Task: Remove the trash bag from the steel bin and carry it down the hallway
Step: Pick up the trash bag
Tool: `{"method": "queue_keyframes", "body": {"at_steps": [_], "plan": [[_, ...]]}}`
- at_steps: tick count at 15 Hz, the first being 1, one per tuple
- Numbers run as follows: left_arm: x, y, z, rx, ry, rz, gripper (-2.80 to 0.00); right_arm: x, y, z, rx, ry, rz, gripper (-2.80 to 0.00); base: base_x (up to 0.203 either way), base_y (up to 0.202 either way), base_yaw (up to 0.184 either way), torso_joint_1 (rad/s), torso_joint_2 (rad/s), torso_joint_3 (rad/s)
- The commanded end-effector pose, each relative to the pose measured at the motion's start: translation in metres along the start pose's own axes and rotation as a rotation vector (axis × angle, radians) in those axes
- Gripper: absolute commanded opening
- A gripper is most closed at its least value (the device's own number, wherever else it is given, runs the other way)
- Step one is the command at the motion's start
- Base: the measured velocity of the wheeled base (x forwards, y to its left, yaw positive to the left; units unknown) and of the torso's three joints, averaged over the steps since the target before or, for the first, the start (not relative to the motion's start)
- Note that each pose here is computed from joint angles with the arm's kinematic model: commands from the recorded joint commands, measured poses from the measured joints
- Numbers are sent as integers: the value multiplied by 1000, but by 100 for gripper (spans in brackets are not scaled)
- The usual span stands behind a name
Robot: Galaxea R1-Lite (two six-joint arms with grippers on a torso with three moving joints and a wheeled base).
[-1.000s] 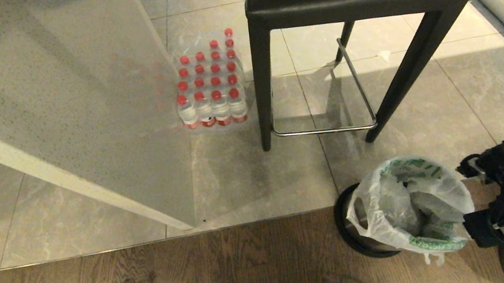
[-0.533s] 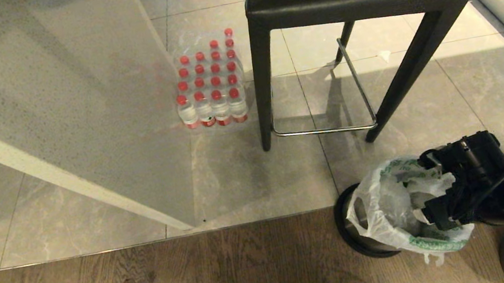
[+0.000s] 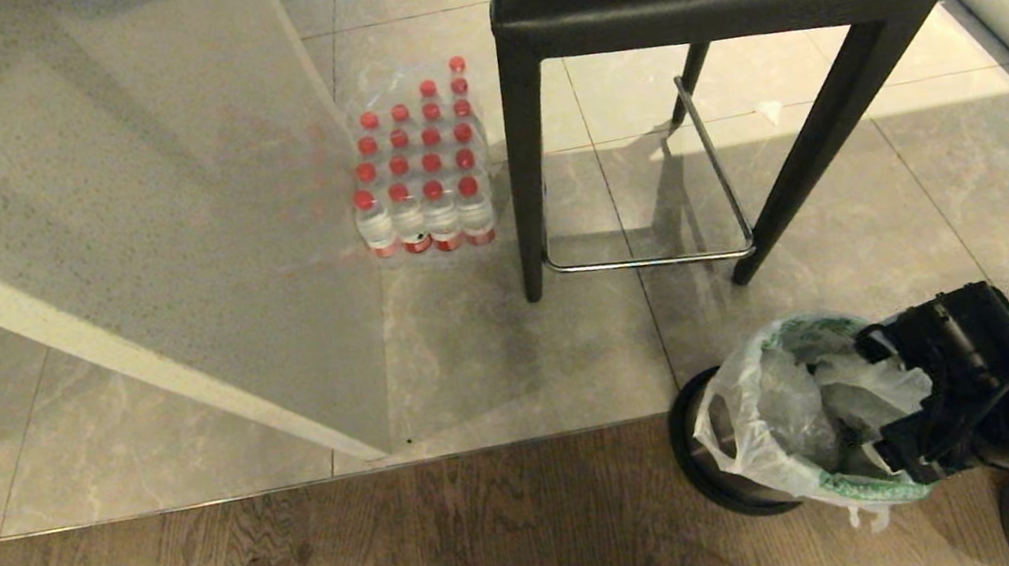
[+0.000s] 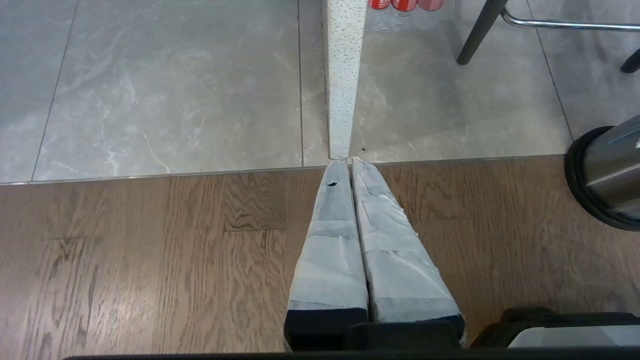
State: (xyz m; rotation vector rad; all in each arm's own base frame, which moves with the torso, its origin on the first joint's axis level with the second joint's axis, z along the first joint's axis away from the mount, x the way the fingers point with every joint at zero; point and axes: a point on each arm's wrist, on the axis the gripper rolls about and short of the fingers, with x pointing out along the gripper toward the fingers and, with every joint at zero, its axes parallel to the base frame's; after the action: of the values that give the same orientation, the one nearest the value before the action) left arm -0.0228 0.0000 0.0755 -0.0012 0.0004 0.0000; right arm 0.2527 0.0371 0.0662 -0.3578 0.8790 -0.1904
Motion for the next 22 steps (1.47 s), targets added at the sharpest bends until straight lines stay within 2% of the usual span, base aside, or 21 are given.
{"method": "queue_keyframes", "body": {"at_steps": [1, 3, 5, 8, 9, 11, 15, 18, 19, 22], "plan": [[0, 0, 0, 0, 0, 0, -280, -18, -15, 0, 49, -33, -28, 0, 0, 0, 0, 0, 0, 0], [0, 0, 0, 0, 0, 0, -280, -35, -29, -5, 151, -34, -48, 0, 0, 0, 0, 0, 0, 0], [0, 0, 0, 0, 0, 0, -280, -47, -44, -16, 326, -9, -77, 0, 0, 0, 0, 0, 0, 0], [0, 0, 0, 0, 0, 0, -280, -43, -73, -32, 599, 61, -177, 0, 0, 0, 0, 0, 0, 0], [0, 0, 0, 0, 0, 0, -280, -41, -79, -35, 679, 76, -183, 0, 0, 0, 0, 0, 0, 0], [0, 0, 0, 0, 0, 0, -280, -38, -88, -39, 791, 92, -134, 0, 0, 0, 0, 0, 0, 0], [0, 0, 0, 0, 0, 0, -280, -35, -89, -54, 898, 147, -150, 0, 0, 0, 0, 0, 0, 0], [0, 0, 0, 0, 0, 0, -280, -13, -100, -58, 1070, 212, -133, 0, 0, 0, 0, 0, 0, 0], [0, 0, 0, 0, 0, 0, -280, -5, -104, -58, 1102, 233, -128, 0, 0, 0, 0, 0, 0, 0], [0, 0, 0, 0, 0, 0, -280, -3, -111, -51, 1132, 206, -93, 0, 0, 0, 0, 0, 0, 0]]}}
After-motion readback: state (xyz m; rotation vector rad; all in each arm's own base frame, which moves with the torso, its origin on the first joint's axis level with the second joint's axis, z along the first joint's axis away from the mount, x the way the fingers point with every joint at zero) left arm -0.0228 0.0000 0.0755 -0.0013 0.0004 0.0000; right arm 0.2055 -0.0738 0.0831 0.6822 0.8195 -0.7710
